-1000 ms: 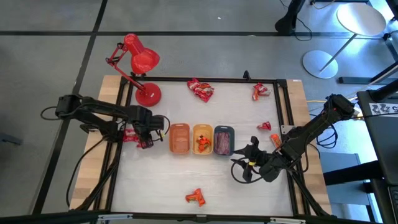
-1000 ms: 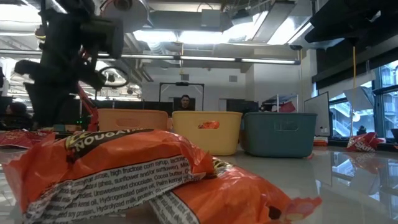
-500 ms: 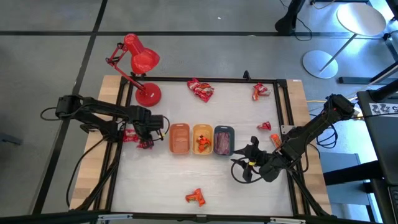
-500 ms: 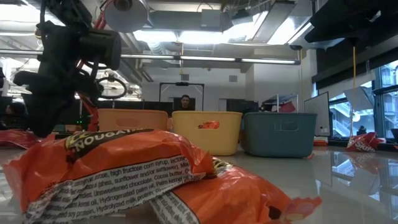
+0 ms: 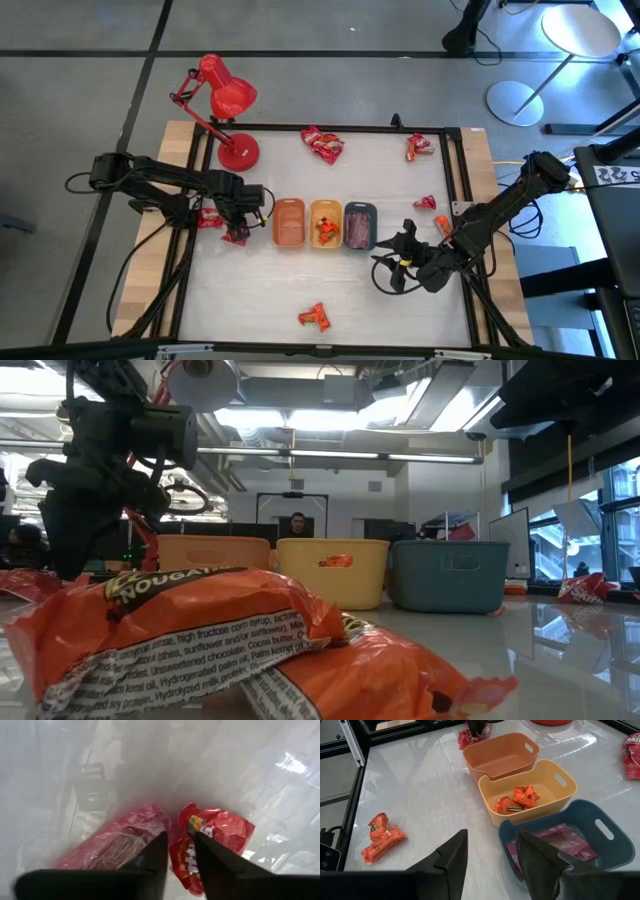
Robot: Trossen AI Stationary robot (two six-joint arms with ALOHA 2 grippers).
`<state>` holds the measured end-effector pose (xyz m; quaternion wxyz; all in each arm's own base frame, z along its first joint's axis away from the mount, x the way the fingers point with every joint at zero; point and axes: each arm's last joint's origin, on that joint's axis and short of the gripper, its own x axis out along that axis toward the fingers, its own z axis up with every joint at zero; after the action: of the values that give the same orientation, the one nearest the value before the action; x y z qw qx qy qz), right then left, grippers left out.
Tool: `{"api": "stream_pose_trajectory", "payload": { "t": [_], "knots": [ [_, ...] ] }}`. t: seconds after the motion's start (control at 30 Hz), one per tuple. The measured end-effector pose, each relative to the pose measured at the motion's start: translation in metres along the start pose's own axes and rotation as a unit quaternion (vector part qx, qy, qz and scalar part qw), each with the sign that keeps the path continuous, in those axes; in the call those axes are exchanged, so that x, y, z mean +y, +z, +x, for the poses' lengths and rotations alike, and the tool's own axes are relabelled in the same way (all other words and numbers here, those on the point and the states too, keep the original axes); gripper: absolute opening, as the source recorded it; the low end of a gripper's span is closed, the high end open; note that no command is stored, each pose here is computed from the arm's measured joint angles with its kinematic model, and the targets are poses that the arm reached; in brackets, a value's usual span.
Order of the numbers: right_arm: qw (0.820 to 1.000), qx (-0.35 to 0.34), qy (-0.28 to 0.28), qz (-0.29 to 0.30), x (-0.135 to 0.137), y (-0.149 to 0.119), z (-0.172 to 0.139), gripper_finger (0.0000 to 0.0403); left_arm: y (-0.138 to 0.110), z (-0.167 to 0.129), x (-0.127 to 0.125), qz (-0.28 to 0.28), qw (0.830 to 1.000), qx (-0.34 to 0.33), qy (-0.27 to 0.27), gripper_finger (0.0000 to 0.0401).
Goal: Sort candy
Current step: Put the red candy into the orange bin
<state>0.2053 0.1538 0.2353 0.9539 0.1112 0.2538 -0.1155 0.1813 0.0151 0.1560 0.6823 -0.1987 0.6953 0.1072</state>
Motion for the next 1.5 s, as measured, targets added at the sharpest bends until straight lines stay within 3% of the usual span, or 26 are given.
{"api": "stream_pose_trajectory", "payload": {
  "t": [0.13,0.4,0.6,1.2,1.5],
  "knots": [
    [1.0,0.0,0.0,0.0,0.0,0.0,0.0,0.0165,0.0,0.0,0.0,0.003,1.0,0.0,0.0,0.0009],
    [1.0,0.003,0.003,0.0,0.0,0.0,0.0,0.0165,-0.004,0.001,-0.008,0.008,1.0,0.009,0.004,0.0003],
    [1.0,0.003,0.002,-0.004,0.0,0.0,0.0,0.0165,-0.004,-0.015,-0.023,0.014,0.999,0.01,0.032,0.0001],
    [1.0,0.004,0.001,-0.007,0.0,-0.001,0.0,0.0165,0.012,-0.085,-0.076,0.092,0.986,-0.135,0.043,0.0],
    [1.0,0.004,0.001,-0.007,0.0,-0.001,0.0,0.0165,0.011,-0.099,-0.085,0.096,0.985,-0.143,0.024,0.0]
  ]
}}
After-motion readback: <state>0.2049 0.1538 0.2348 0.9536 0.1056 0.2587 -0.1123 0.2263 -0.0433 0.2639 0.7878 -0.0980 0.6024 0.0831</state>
